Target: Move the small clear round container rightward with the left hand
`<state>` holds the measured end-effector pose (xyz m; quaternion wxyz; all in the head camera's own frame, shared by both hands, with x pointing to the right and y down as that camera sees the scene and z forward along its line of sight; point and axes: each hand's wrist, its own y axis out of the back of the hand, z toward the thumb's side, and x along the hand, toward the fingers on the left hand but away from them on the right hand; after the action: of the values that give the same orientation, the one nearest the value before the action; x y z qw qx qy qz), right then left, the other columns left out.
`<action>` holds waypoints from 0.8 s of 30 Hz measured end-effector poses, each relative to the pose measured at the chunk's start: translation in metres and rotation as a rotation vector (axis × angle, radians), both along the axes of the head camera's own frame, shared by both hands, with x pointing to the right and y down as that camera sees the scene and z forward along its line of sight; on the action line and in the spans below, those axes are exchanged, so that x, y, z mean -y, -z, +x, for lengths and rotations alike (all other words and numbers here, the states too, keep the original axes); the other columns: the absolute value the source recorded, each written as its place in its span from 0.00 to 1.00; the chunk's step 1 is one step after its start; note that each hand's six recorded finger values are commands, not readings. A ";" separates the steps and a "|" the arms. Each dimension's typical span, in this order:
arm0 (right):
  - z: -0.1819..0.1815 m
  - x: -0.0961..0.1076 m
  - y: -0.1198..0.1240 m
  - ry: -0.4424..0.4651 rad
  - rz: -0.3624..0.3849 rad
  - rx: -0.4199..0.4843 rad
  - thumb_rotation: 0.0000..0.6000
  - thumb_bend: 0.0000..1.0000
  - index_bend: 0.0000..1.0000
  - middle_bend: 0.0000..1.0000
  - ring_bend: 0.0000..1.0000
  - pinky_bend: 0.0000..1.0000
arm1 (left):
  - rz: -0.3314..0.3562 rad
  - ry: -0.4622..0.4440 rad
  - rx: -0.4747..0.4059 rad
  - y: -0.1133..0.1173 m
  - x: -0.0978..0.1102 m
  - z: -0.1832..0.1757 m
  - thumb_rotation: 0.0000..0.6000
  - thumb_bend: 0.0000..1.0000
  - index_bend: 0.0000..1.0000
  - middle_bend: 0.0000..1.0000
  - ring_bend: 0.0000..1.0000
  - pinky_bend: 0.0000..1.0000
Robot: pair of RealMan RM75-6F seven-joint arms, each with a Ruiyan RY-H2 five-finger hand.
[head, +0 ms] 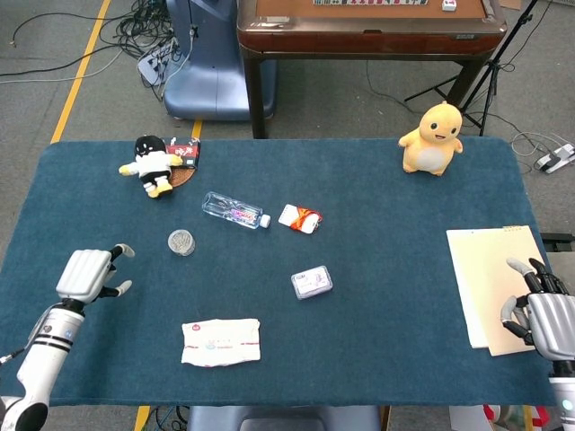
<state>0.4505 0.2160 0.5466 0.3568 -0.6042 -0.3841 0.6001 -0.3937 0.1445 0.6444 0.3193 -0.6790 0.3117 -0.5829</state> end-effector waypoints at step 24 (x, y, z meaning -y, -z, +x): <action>0.005 0.000 0.009 -0.015 0.017 0.017 1.00 0.08 0.23 0.19 0.07 0.23 | -0.156 0.047 0.108 -0.053 0.057 0.041 1.00 0.32 0.23 1.00 1.00 1.00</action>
<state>0.4552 0.2164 0.5380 0.3543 -0.6034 -0.3968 0.5942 -0.3523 0.0873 0.6975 0.2678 -0.6619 0.2635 -0.6486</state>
